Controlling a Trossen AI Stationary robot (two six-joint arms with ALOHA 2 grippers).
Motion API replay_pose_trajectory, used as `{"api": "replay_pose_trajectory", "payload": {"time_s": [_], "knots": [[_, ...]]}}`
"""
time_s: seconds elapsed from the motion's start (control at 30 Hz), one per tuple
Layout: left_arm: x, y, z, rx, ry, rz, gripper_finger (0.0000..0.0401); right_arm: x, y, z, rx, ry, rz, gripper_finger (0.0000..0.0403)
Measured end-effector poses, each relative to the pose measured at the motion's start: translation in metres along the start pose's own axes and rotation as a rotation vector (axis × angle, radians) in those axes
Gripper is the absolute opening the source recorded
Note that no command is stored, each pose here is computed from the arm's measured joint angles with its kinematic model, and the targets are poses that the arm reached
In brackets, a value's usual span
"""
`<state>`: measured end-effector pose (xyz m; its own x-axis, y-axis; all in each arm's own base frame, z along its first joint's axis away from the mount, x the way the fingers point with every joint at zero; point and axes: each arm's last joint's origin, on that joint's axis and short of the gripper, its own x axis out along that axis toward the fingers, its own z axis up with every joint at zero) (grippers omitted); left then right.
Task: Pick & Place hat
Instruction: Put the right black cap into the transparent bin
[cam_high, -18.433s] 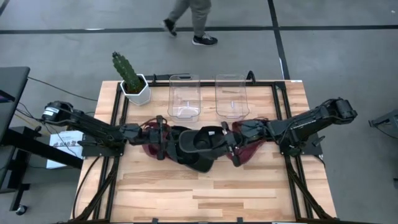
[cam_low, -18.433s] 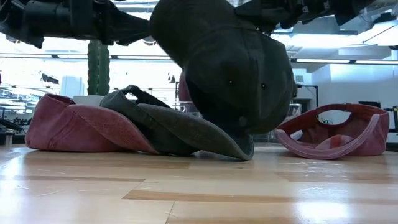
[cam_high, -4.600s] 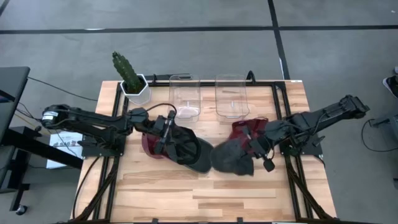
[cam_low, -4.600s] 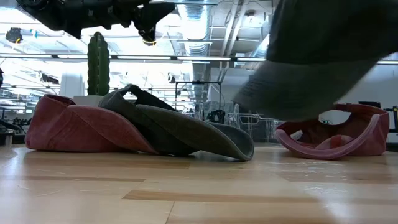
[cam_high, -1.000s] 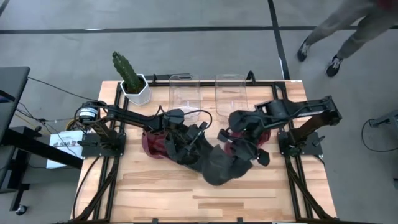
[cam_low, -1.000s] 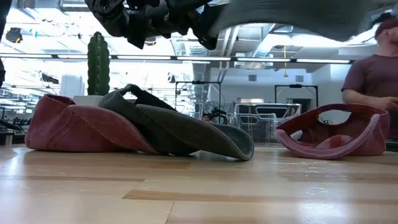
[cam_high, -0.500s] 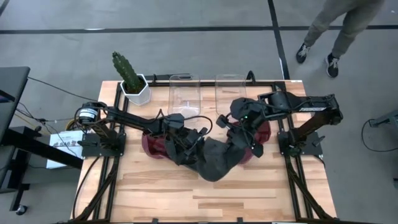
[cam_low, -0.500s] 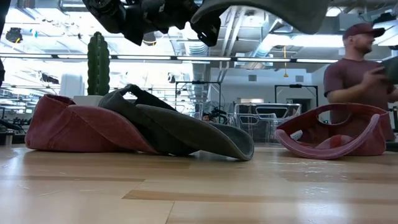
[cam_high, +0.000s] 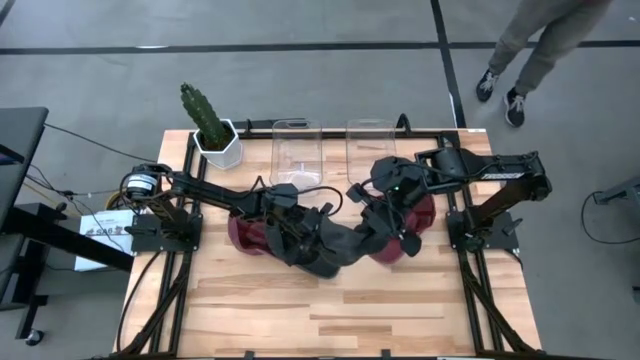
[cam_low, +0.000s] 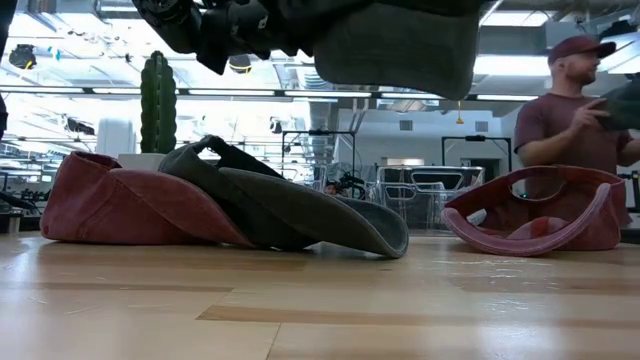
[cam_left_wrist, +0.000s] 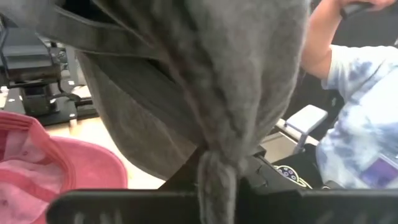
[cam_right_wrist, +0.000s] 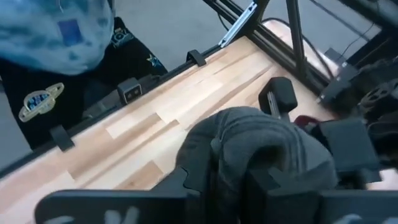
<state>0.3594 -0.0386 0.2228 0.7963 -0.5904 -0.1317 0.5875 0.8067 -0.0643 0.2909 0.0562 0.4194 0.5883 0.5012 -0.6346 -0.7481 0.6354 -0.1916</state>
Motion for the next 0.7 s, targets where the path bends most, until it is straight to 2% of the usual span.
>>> {"api": "replay_pose_trajectory", "payload": {"time_s": [0.2,0.37,0.57,0.7], "knots": [[-0.003,0.005,0.000,-0.003,0.001,0.017,0.0014,0.001,0.001,-0.003,0.202,0.029,0.017,0.0054],[-0.012,0.019,-0.001,-0.014,0.005,0.055,0.0015,0.004,0.008,-0.002,0.301,0.055,0.046,0.0065],[-0.018,0.027,-0.001,-0.019,0.002,0.061,0.0016,0.006,0.015,0.000,0.358,0.076,0.068,0.0120],[-0.018,0.027,-0.002,-0.025,0.007,0.057,0.0015,0.007,0.016,-0.002,0.373,0.125,0.028,0.0172]]}}
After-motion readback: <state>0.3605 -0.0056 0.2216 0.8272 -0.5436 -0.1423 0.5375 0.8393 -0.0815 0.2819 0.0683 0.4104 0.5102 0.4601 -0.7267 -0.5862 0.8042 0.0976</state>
